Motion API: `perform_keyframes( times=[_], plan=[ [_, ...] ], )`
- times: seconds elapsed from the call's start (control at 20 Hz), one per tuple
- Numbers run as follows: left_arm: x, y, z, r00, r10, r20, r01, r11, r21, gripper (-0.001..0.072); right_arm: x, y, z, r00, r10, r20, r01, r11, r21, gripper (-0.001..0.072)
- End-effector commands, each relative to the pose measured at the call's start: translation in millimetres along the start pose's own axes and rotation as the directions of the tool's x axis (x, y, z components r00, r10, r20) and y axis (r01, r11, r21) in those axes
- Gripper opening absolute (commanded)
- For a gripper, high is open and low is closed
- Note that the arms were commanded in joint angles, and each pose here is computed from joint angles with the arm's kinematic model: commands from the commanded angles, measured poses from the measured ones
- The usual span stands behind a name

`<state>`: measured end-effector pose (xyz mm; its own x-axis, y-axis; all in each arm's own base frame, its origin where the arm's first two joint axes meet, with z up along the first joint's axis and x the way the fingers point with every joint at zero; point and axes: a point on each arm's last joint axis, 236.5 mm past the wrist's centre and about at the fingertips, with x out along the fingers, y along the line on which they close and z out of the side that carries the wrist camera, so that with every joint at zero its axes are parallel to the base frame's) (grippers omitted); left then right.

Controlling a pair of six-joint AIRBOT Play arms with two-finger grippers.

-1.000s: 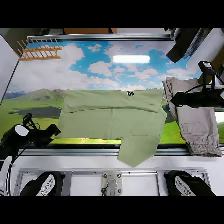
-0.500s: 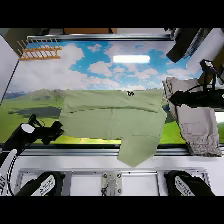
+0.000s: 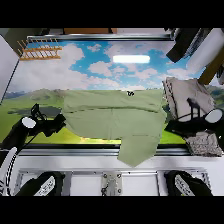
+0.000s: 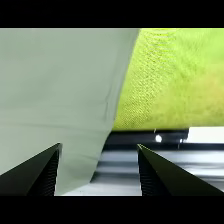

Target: Fold the clothes and pants, and hang the long-sleeved shirts on hangers.

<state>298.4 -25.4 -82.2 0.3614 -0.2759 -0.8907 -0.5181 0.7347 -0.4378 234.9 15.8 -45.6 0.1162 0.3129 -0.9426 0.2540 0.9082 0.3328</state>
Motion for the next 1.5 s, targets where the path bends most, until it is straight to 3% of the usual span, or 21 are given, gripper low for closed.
perform_keyframes(
  times=[0.0, 0.6, 0.65, 0.7, 0.8, 1.05, 1.25, 1.45],
  plan=[
    [-11.7, -8.8, 2.0, 0.999, -0.023, 0.026, 0.022, 0.999, 0.041, 0.0007, 45.8, -16.6, -61.5, 0.987, 0.020, -0.157, -0.003, 0.994, 0.106, 0.0512],
    [-13.3, -9.7, 2.5, 0.999, -0.026, 0.030, 0.025, 0.999, 0.043, 0.0007, 99.9, 36.3, -90.1, 0.960, 0.073, -0.272, -0.078, 0.997, -0.009, 0.0500],
    [-13.4, -9.5, 2.8, 0.999, -0.026, 0.031, 0.024, 0.999, 0.043, 0.0007, 99.1, 36.5, -87.2, 0.962, 0.070, -0.263, -0.079, 0.997, -0.022, 0.0294],
    [-13.7, -8.3, 3.6, 0.999, -0.022, 0.033, 0.021, 0.999, 0.043, 0.0007, 96.3, 37.2, -82.3, 0.966, 0.066, -0.248, -0.080, 0.996, -0.048, 0.0132],
    [-19.8, 2.6, 2.4, 1.000, 0.006, 0.024, -0.007, 0.999, 0.045, 0.0007, 79.8, 36.9, -71.9, 0.975, 0.034, -0.221, -0.062, 0.991, -0.119, 0.0021],
    [-62.6, 49.1, -29.7, 0.990, 0.134, -0.046, -0.127, 0.983, 0.134, 0.0007, 13.2, 23.2, -73.4, 0.979, -0.106, -0.175, 0.048, 0.951, -0.306, 0.0020],
    [-76.1, 59.5, -86.1, 0.975, 0.152, -0.164, -0.122, 0.976, 0.179, 0.0007, -16.7, 23.2, -84.2, 0.984, -0.124, -0.130, 0.076, 0.944, -0.321, 0.0021],
    [-91.4, 34.7, -78.3, 0.984, 0.130, -0.123, -0.093, 0.960, 0.265, 0.0006, -40.5, 35.6, -57.6, 0.991, -0.122, -0.060, 0.095, 0.940, -0.329, 0.0020]
  ],
)
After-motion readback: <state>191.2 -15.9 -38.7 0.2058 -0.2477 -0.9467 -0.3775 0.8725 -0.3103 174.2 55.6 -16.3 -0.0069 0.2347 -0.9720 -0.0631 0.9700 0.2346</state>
